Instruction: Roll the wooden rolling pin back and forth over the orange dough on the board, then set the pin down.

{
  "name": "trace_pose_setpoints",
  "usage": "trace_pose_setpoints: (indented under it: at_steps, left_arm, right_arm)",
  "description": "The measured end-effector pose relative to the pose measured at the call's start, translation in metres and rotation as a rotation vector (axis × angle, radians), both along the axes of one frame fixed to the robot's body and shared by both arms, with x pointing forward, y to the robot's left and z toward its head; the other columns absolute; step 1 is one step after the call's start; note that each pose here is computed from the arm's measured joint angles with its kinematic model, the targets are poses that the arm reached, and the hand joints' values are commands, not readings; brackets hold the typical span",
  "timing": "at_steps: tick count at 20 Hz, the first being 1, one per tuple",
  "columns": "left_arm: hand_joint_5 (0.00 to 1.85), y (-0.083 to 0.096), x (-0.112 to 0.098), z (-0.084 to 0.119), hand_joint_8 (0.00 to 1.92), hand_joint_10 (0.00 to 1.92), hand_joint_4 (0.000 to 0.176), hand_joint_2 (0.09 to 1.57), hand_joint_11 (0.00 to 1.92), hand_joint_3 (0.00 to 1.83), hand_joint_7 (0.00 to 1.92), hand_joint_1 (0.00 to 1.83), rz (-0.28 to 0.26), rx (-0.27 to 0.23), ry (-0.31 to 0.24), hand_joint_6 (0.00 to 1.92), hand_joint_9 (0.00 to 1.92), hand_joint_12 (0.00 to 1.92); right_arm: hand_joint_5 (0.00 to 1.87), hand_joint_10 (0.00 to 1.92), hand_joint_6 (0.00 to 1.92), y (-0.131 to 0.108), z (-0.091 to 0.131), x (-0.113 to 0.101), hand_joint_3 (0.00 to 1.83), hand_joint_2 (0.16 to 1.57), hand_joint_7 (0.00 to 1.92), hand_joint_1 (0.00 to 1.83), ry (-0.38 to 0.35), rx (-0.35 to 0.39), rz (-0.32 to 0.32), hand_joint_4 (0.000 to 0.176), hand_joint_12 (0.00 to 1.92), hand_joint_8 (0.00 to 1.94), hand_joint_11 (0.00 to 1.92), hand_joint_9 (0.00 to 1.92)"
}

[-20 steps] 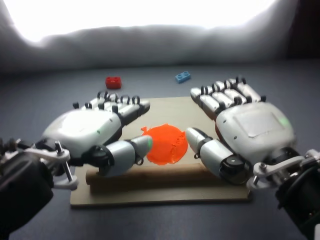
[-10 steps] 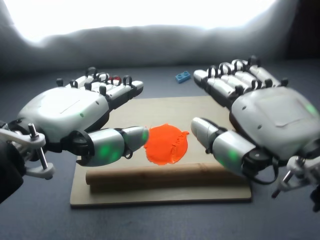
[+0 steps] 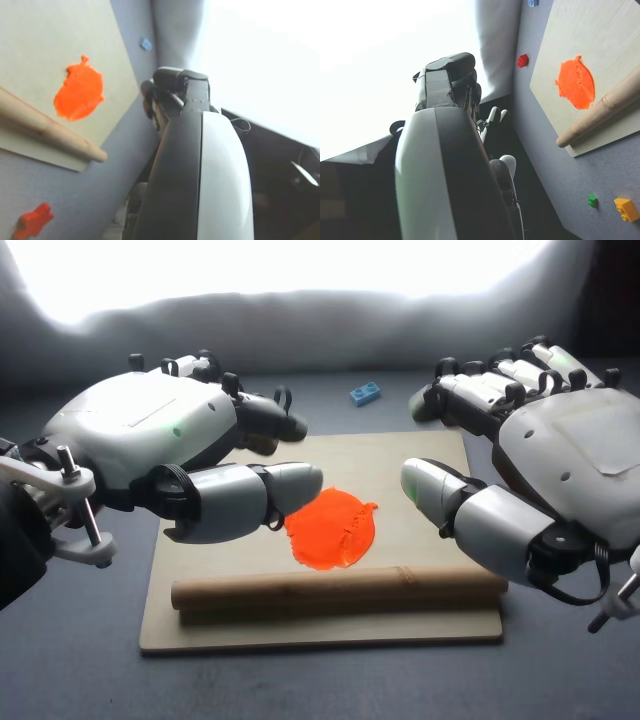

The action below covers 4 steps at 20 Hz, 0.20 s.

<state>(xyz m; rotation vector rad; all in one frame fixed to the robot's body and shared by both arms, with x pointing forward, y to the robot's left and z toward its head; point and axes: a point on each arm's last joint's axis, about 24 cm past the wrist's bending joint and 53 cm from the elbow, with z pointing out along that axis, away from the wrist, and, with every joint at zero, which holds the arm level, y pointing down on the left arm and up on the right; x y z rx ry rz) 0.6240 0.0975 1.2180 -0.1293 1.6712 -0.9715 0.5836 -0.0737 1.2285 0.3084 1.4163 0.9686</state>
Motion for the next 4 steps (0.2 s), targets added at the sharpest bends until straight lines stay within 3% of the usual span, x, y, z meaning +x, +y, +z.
trace_pose_setpoints:
  at_steps: [3,4]
  left_arm:
    - [0.79,-0.0007,-0.0001,-0.0001,0.94,1.37,0.0,1.46,0.2,0.0,0.58,0.0,-0.002,-0.001,0.005,0.12,0.43,1.8]
    - [0.76,-0.0012,0.0002,0.0016,0.97,1.38,0.0,1.46,0.22,0.0,0.57,0.0,-0.003,-0.002,0.001,0.23,0.43,1.8]
  right_arm:
    - [0.39,1.92,1.61,0.0023,-0.0038,0.0002,0.01,1.43,0.47,0.18,0.033,0.014,0.031,0.0,1.92,1.78,0.36,0.42]
    - [0.41,1.92,1.63,0.0041,-0.005,0.0004,0.01,1.45,0.5,0.16,0.049,0.027,0.043,0.0,1.92,1.78,0.4,0.46]
